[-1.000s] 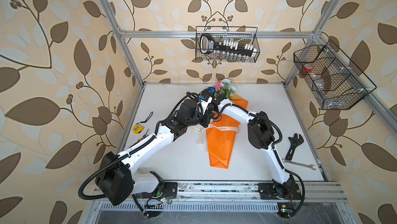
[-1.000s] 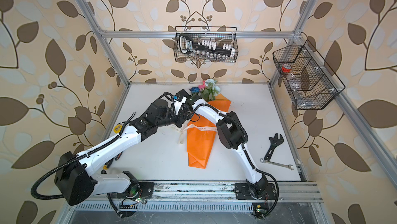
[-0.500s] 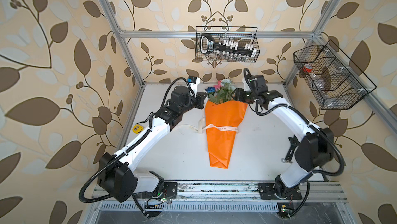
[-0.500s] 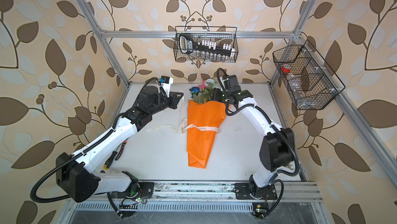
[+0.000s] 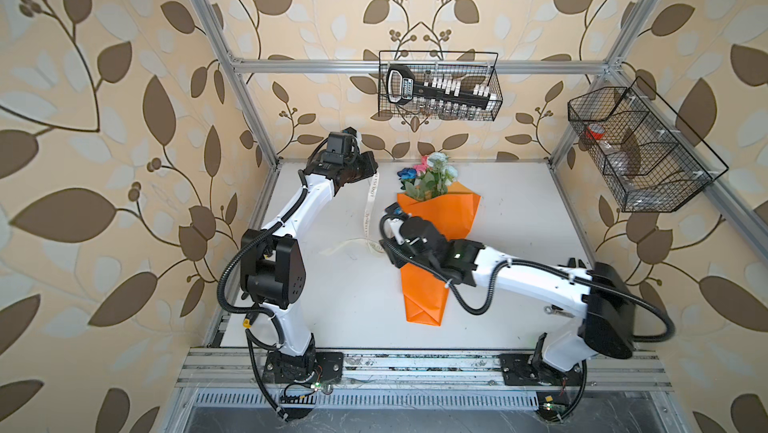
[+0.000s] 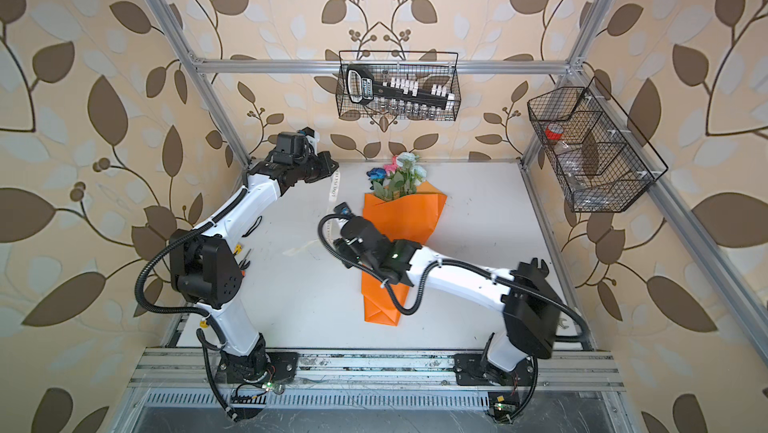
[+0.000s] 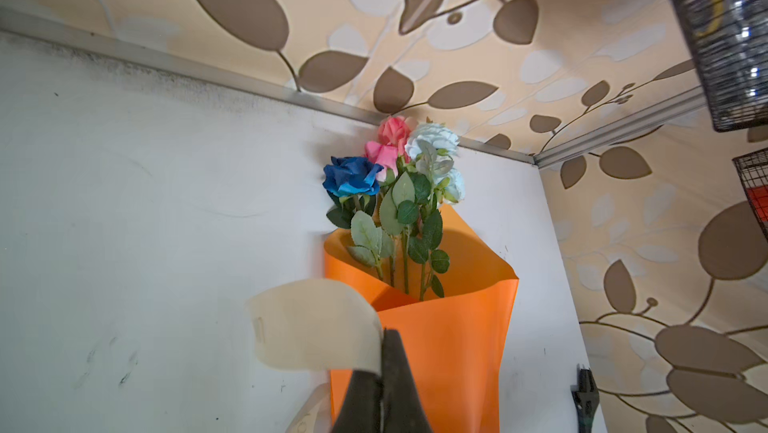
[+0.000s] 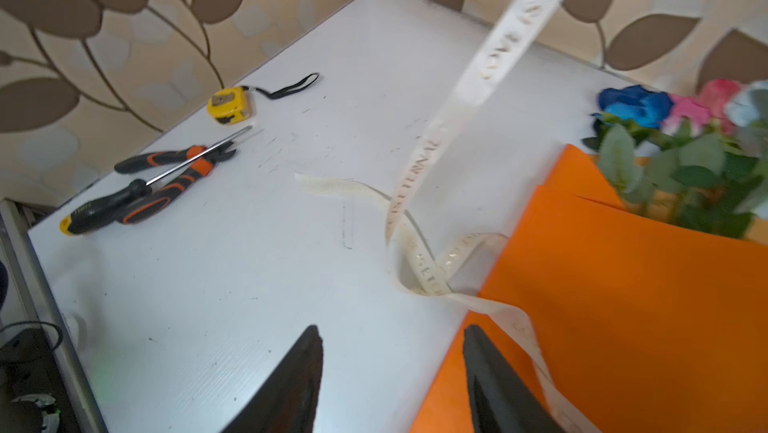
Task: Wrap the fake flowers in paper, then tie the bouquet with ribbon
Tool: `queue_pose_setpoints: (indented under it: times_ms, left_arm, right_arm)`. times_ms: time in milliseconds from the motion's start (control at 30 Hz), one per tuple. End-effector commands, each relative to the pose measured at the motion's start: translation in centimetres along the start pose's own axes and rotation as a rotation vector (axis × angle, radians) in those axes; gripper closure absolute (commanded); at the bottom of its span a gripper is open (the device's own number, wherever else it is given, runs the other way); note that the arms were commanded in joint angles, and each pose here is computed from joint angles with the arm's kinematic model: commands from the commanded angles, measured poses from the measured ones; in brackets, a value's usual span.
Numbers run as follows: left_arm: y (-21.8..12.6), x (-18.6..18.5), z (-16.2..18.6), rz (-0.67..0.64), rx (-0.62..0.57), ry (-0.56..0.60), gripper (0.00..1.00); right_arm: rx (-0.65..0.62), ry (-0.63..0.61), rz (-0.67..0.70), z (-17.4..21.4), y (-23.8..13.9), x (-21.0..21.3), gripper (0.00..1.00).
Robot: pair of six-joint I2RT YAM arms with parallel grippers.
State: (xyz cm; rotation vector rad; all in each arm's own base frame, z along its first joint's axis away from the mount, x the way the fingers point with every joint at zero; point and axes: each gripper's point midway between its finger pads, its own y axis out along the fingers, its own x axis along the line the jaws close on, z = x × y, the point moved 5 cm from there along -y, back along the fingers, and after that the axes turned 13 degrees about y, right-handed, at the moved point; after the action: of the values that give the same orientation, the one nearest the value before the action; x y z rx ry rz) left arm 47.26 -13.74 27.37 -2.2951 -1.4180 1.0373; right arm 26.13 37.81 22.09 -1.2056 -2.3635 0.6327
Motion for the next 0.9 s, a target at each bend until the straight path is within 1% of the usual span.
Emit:
queue_pose_setpoints:
  times_ms: [0, 200, 267, 400, 500, 633, 733, 867]
  left_arm:
    - [-0.8, -1.6, -0.9, 0.101, 0.014, -0.011, 1.00]
    - [-0.1, -2.0, -0.3, 0.164, 0.051, -0.004, 1.00]
    - [0.0, -2.2, 0.0, 0.185, 0.066, 0.009, 1.00]
    - [-0.1, -2.5, 0.6, 0.219, 0.091, 0.037, 1.00]
    - [-0.4, -2.8, 0.8, 0.243, 0.103, 0.056, 1.00]
    - [-0.6, -3.1, 0.9, 0.260, 0.104, 0.073, 1.00]
    - [-0.5, -3.1, 1.0, 0.265, 0.107, 0.074, 1.00]
    - [-0.5, -3.1, 1.2, 0.268, 0.110, 0.071, 1.00]
  right_arm:
    - [0.024, -0.221, 0.015, -0.1, 3.7, 1.9, 0.48]
    - [0.125, -0.422, -0.016, 2.2, 10.8, 4.0, 0.44]
    - [0.139, -0.463, -0.007, 2.8, 12.7, 4.1, 0.42]
    - [0.161, -0.460, -0.007, 2.9, 16.1, 2.7, 0.38]
    - [0.180, -0.451, -0.030, 2.8, 17.9, 1.7, 0.33]
    - [0.217, -0.475, -0.064, 3.5, 19.7, 0.8, 0.30]
    - [0.244, -0.485, -0.104, 4.3, 20.9, 0.4, 0.28]
    - [0.296, -0.464, -0.196, 5.2, 22.0, 0.5, 0.28]
